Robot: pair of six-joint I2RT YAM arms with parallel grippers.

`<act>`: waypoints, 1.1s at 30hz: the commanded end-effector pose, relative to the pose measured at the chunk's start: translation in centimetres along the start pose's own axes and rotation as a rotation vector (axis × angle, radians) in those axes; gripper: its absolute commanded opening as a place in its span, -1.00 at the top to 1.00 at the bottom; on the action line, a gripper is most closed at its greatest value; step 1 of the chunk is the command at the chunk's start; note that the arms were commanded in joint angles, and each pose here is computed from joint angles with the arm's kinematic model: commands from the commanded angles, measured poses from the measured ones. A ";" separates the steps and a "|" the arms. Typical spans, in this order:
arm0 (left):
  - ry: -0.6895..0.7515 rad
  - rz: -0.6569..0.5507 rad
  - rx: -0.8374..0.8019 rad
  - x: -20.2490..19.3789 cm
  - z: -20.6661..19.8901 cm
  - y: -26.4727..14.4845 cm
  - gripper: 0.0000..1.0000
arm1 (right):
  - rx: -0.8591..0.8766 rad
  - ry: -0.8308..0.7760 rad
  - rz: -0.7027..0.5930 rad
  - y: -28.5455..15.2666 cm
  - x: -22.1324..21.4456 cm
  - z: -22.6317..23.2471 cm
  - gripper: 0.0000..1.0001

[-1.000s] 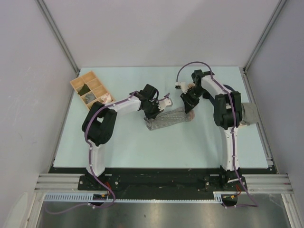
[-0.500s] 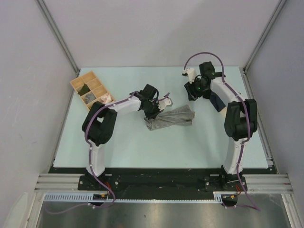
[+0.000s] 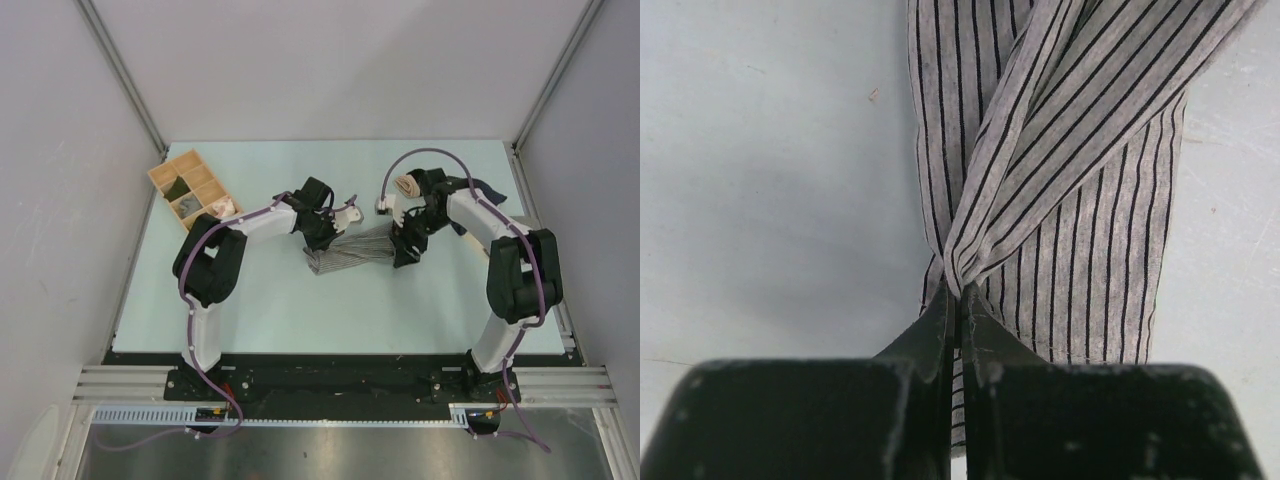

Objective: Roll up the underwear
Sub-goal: Fold the underwear at the center of the board.

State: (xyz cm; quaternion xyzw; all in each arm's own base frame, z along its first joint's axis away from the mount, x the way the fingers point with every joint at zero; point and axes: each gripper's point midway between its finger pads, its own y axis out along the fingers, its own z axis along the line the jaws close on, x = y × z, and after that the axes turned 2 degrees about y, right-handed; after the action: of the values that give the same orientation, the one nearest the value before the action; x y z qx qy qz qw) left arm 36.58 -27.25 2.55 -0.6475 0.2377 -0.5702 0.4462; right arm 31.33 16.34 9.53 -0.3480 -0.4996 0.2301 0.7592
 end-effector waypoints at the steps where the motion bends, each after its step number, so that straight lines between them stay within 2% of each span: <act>1: -0.046 0.073 -0.060 -2.0 -1.1 0.2 0.99 | 0.026 -0.238 0.009 -0.3 -0.6 1.2 -0.19; 13: -0.043 0.073 -0.062 -1.9 -1.0 0.1 0.99 | -0.067 -0.269 0.098 1.7 -1.6 -2.3 -0.17; 16: -0.045 0.074 -0.064 -2.0 -1.1 0.1 0.99 | -0.072 -0.260 0.134 2.1 -2.2 -2.6 -0.04; 19: -0.044 0.074 -0.064 -1.9 -1.1 0.0 0.99 | -0.061 -0.263 0.156 2.2 -2.7 -2.4 0.18; 22: -0.042 0.074 -0.061 -1.9 -1.1 -0.1 0.99 | -0.088 -0.261 0.167 1.7 -2.5 -2.5 0.65; 23: -0.042 0.075 -0.060 -1.9 -1.0 -0.1 0.99 | -0.108 -0.263 0.161 1.5 -2.2 -2.8 0.86; 26: -0.041 0.078 -0.054 -2.0 -0.9 -0.1 0.99 | -0.223 -0.242 0.122 0.5 -0.6 -4.5 1.00; 33: -0.038 0.085 -0.040 -2.2 -0.7 -0.1 0.99 | -0.470 -0.164 0.058 -0.8 2.0 -9.0 1.00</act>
State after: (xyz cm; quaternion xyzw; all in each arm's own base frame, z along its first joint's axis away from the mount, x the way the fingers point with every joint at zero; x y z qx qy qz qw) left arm 36.60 -27.27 2.56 -0.6499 0.2365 -0.5669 0.4476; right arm 36.22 14.63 6.53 -0.4534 -0.5704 0.2434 0.6402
